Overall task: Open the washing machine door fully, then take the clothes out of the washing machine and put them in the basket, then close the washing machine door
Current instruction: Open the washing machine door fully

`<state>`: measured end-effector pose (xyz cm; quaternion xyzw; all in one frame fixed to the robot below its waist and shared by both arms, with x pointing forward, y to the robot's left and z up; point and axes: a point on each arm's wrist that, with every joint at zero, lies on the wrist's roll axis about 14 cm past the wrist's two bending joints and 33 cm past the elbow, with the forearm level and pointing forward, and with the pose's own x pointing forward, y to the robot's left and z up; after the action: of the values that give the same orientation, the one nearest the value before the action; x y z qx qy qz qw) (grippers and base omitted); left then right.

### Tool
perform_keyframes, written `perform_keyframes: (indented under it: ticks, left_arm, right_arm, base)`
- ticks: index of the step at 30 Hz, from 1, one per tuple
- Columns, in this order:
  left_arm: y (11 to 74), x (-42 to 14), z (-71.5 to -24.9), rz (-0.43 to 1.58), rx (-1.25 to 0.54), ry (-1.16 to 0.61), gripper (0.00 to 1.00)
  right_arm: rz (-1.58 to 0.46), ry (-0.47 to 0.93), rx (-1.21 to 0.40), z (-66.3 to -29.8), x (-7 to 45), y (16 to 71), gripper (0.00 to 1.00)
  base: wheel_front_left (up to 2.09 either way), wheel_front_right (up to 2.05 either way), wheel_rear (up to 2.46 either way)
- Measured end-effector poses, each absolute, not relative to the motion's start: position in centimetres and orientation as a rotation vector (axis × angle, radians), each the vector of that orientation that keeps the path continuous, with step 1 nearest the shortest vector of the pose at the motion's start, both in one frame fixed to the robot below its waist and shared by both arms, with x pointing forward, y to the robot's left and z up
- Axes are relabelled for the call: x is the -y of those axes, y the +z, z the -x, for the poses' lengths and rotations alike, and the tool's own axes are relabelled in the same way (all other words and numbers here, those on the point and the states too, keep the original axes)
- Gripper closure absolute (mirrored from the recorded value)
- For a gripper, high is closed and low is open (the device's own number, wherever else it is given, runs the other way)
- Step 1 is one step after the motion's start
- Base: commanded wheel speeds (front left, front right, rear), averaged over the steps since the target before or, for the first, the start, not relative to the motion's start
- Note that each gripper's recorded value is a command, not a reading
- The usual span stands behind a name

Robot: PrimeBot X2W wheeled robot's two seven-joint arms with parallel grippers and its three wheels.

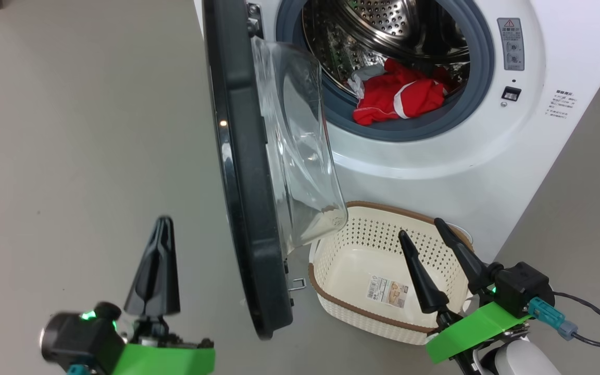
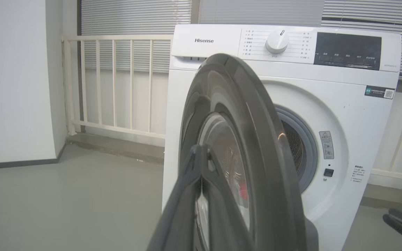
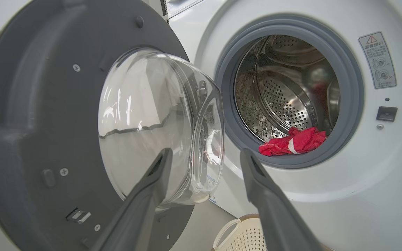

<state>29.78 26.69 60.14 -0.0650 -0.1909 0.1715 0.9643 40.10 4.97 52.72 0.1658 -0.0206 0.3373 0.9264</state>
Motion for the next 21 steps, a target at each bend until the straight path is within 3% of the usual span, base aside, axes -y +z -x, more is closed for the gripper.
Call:
perform_keyframes:
  ticks: [12,21]
  left_arm:
    - [68.7,-21.0,-30.8,0.079,0.635,0.127,1.0]
    - [67.5,-16.6,-32.6,0.088,0.559,-0.031,1.0]
  right_arm:
    - [-0.337,0.685,0.034,-40.2,-4.7,52.3,0.0]
    - [-0.339,0.671,0.027,-40.3,-4.2,52.0,0.0]
  base:
    - [0.0,0.0,0.0]
    - [0.0,0.0,0.0]
